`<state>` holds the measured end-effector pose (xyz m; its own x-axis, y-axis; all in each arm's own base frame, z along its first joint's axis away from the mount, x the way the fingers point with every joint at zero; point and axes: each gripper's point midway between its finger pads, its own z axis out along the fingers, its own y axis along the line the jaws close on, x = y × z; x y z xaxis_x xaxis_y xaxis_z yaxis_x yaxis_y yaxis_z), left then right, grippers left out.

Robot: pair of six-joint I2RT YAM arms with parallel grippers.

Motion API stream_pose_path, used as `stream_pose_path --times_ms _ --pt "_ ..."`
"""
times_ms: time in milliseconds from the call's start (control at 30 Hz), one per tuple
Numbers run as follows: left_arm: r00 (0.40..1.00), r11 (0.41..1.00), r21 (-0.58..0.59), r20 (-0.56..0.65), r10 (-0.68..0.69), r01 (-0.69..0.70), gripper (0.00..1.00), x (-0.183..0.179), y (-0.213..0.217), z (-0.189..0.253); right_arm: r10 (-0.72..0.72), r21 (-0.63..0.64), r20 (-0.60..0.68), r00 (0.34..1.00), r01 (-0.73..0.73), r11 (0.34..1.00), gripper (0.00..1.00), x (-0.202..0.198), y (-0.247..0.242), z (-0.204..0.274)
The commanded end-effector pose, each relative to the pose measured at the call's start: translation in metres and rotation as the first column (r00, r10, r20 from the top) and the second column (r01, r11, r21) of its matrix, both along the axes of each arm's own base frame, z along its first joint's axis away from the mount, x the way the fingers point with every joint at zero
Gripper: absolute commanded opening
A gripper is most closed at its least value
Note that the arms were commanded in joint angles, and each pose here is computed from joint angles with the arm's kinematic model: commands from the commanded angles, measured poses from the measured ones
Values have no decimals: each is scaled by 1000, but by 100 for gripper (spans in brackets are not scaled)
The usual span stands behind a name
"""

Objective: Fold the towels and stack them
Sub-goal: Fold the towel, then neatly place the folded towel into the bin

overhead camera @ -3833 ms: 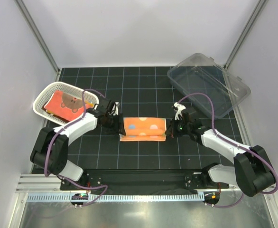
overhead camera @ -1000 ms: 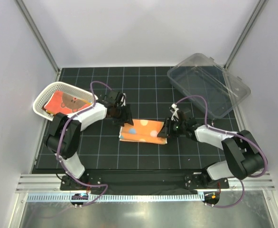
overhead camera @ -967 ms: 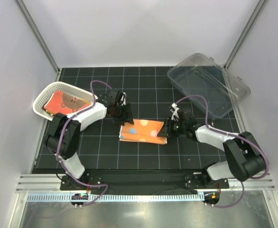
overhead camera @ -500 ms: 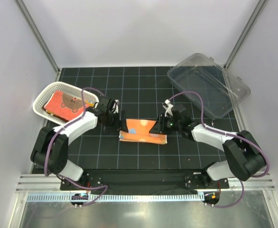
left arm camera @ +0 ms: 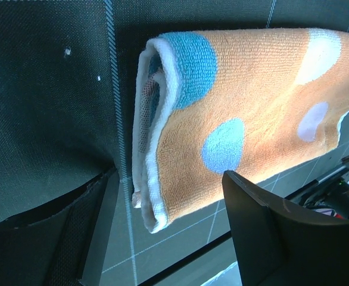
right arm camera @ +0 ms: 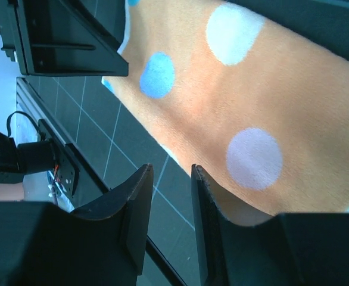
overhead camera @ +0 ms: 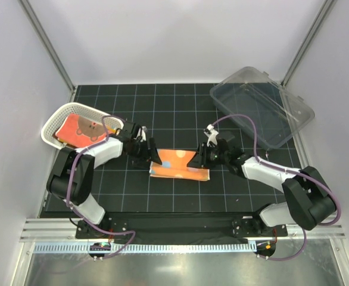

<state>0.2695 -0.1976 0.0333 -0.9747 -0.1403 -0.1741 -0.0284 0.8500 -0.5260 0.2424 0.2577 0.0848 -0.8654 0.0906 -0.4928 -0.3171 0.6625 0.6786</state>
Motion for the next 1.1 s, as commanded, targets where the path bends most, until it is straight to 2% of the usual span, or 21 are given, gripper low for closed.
stream_pose_path --times_ms 0,100,333,433,533,700,867,1067 --pt "999 1000 22 -49 -2 3 75 -10 3 -17 58 58 24 998 -59 997 39 0 20 7" --pt "997 999 33 -79 1 2 74 -13 4 -22 66 58 -21 998 -65 996 38 -8 23 -13" --pt "996 994 99 -75 51 -44 77 -16 18 -28 96 151 -24 995 -91 984 37 2 67 -8" --pt "994 996 65 -85 64 -58 76 -12 14 -26 118 174 -17 993 -113 978 37 3 93 3" --pt "992 997 38 -100 71 -67 74 -11 9 -25 140 154 -37 989 -133 979 36 -4 114 -9" --pt "990 996 49 -120 75 -70 71 -17 11 -32 125 106 -121 985 -112 988 33 -21 115 -55" --pt "990 995 75 -121 76 -67 70 -21 17 -38 121 98 -126 985 -109 989 33 -28 108 -72" --pt "989 995 79 -128 70 -61 69 -25 18 -40 228 188 -99 969 -207 960 34 -43 124 -43"
